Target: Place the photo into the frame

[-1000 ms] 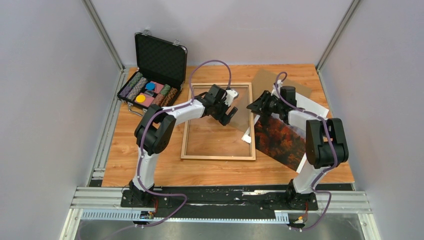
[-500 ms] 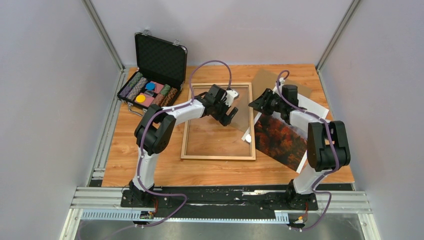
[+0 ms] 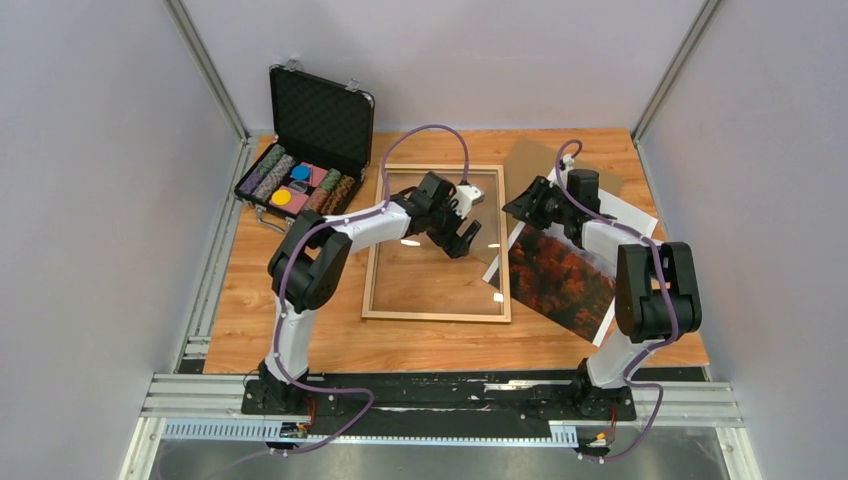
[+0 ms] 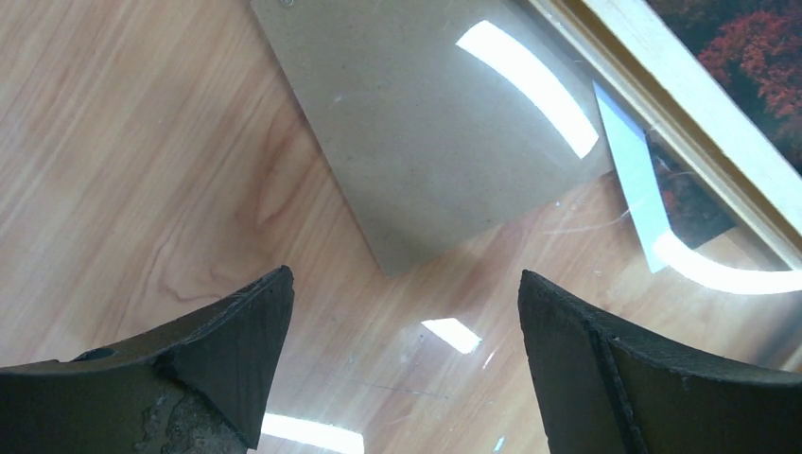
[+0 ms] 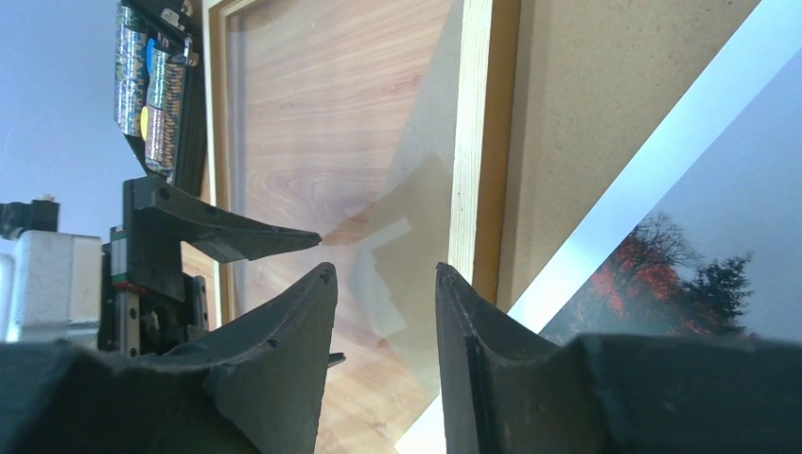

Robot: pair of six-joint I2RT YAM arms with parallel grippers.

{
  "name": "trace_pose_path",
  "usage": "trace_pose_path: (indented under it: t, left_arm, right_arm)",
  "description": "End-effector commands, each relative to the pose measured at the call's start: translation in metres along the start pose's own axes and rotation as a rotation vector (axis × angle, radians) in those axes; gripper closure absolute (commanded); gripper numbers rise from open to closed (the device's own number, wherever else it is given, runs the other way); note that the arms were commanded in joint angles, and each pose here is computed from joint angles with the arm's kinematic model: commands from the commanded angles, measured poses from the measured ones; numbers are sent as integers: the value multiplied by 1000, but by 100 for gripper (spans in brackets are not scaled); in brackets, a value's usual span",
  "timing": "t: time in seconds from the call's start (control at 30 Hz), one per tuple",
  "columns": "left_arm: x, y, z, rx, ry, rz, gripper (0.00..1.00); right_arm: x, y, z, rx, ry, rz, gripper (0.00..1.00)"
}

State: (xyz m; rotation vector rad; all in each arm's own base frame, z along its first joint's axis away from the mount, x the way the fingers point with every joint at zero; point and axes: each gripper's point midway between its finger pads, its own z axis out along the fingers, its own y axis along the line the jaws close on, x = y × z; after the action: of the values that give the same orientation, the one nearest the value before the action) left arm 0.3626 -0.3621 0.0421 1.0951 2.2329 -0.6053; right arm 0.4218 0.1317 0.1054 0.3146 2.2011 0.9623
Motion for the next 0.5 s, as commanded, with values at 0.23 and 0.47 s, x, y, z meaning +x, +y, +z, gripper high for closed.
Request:
trace_pose_path:
  t: [0.23,0.47]
  left_arm:
    - [-49,3,-61,-138,-150,26,0]
    - [-64,46,-111,-391,-209,37,0]
  right_arm:
    - [-29,12,-3,-23,-69,-188,57]
    - [-47,14,8,-28,-84,-251,56]
